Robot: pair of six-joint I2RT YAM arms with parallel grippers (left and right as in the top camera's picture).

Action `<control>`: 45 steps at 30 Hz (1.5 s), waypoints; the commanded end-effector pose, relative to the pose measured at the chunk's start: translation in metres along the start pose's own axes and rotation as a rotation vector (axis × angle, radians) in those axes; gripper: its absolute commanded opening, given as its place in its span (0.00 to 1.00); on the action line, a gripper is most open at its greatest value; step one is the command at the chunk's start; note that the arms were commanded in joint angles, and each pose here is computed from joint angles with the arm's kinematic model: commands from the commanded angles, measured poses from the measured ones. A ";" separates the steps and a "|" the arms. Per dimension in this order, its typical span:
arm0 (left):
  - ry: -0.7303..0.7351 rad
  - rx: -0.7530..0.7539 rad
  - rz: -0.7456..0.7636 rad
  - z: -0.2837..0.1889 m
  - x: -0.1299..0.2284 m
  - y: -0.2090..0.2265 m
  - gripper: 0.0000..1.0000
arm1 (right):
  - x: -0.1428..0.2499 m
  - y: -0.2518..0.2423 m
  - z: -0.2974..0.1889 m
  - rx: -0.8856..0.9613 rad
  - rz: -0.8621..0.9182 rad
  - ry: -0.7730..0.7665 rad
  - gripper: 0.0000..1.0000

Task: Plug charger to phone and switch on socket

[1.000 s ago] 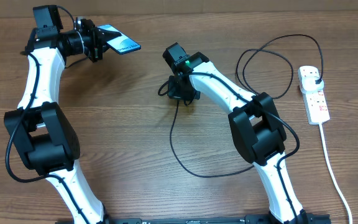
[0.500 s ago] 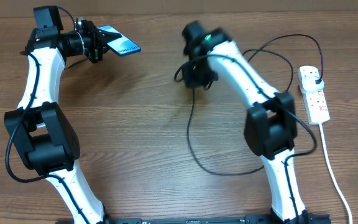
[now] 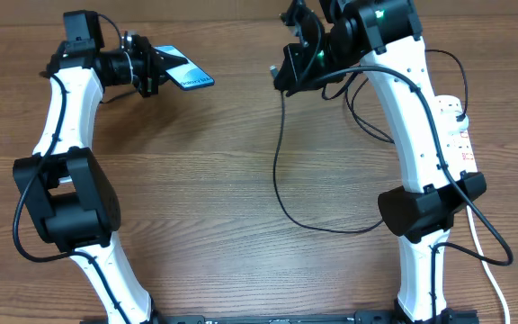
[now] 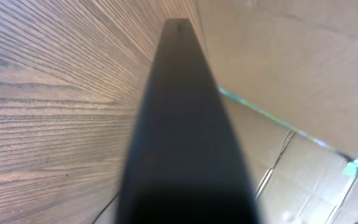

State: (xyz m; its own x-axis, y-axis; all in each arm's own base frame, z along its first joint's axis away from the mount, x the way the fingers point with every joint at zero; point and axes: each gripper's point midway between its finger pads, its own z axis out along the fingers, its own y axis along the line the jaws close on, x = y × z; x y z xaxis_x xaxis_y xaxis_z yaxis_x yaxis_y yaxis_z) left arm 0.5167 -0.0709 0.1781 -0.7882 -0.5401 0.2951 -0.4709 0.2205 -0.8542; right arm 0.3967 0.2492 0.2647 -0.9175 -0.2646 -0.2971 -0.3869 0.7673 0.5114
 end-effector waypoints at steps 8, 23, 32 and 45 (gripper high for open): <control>0.141 0.099 0.187 0.007 0.033 -0.025 0.04 | 0.034 0.053 0.053 -0.256 -0.010 0.186 0.04; 0.141 0.119 0.477 0.007 0.037 -0.023 0.04 | 0.047 0.060 0.096 -0.415 0.015 0.250 0.04; 0.158 0.105 0.433 0.007 0.041 -0.018 0.04 | 0.040 0.067 0.101 -0.419 -0.006 0.223 0.04; 0.245 0.193 0.413 0.003 0.059 -0.028 0.04 | 0.031 0.068 0.111 -0.364 0.015 0.189 0.04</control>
State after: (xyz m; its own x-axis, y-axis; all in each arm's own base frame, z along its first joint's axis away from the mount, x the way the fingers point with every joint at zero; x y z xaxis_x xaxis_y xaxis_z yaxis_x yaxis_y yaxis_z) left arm 0.4888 -0.1037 0.2003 -0.9610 -0.2753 0.0245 -0.0996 0.2622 -0.9599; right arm 0.3513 0.3564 0.2039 -0.9011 -0.3989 -0.1699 -0.3700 0.5033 0.7809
